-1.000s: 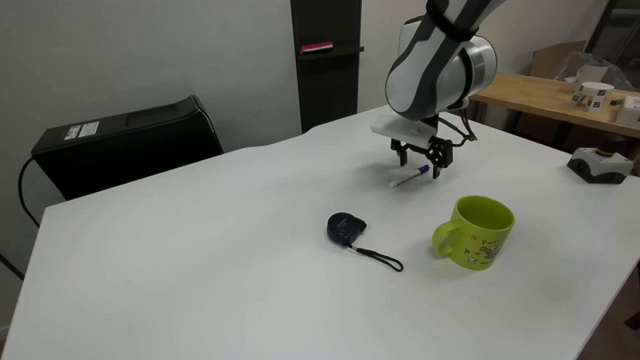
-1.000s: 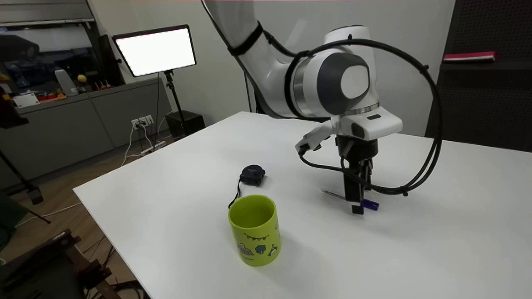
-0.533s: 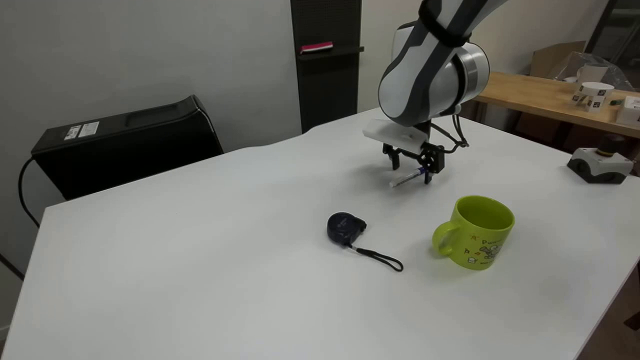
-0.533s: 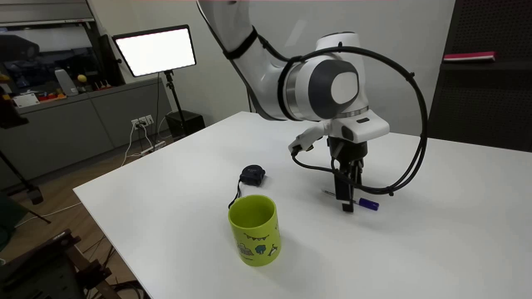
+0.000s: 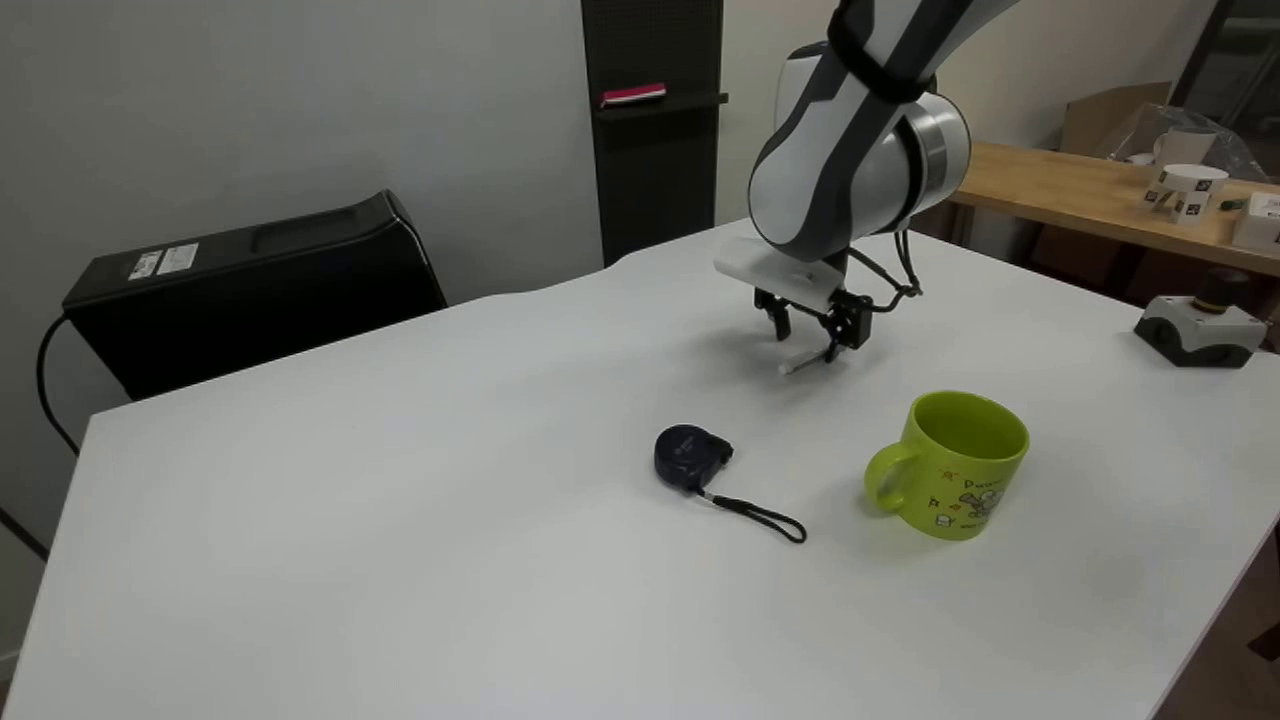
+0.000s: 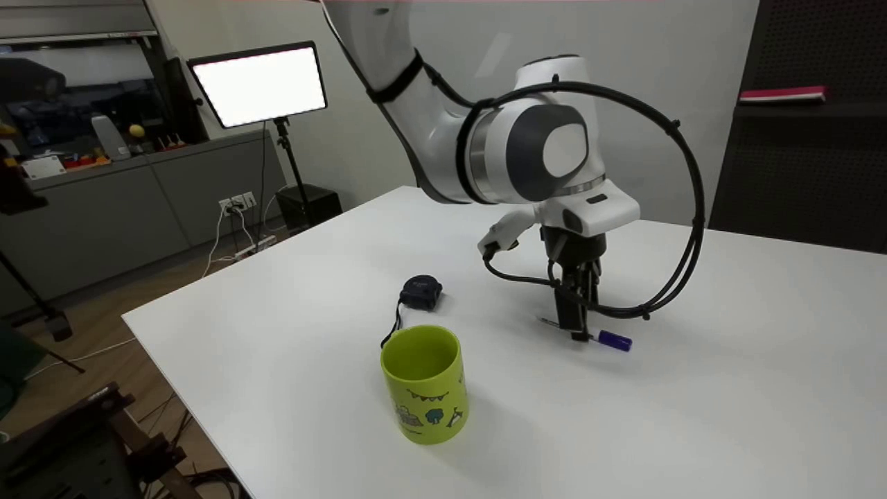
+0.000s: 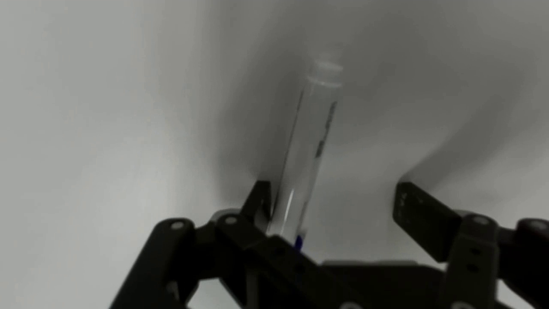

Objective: Place the blue pen inside the yellow mug

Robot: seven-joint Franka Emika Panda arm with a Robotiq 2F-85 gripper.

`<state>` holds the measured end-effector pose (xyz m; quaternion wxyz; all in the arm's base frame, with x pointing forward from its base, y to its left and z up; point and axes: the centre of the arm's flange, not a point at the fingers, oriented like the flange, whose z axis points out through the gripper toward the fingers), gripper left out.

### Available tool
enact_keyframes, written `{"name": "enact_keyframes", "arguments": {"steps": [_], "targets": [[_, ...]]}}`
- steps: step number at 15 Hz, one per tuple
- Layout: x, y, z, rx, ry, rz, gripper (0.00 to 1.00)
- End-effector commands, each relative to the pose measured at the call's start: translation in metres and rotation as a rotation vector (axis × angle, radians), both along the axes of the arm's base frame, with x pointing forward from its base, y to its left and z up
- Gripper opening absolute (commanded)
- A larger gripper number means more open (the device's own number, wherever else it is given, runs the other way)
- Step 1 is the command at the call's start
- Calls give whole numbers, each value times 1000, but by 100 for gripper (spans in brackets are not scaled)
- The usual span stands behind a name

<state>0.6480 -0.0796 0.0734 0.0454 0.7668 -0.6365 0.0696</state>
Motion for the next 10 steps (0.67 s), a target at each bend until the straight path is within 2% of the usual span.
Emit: {"name": "enact_keyframes", "arguments": {"steps": [1,7,8,10], "targets": [[4,11,-7,-15,-27,-17,47],[9,10,-4,-6,-21,-19,6],[10,10,-5,-7,-12,-18,3],[15,7,-4,-7,18,-14,6]]}}
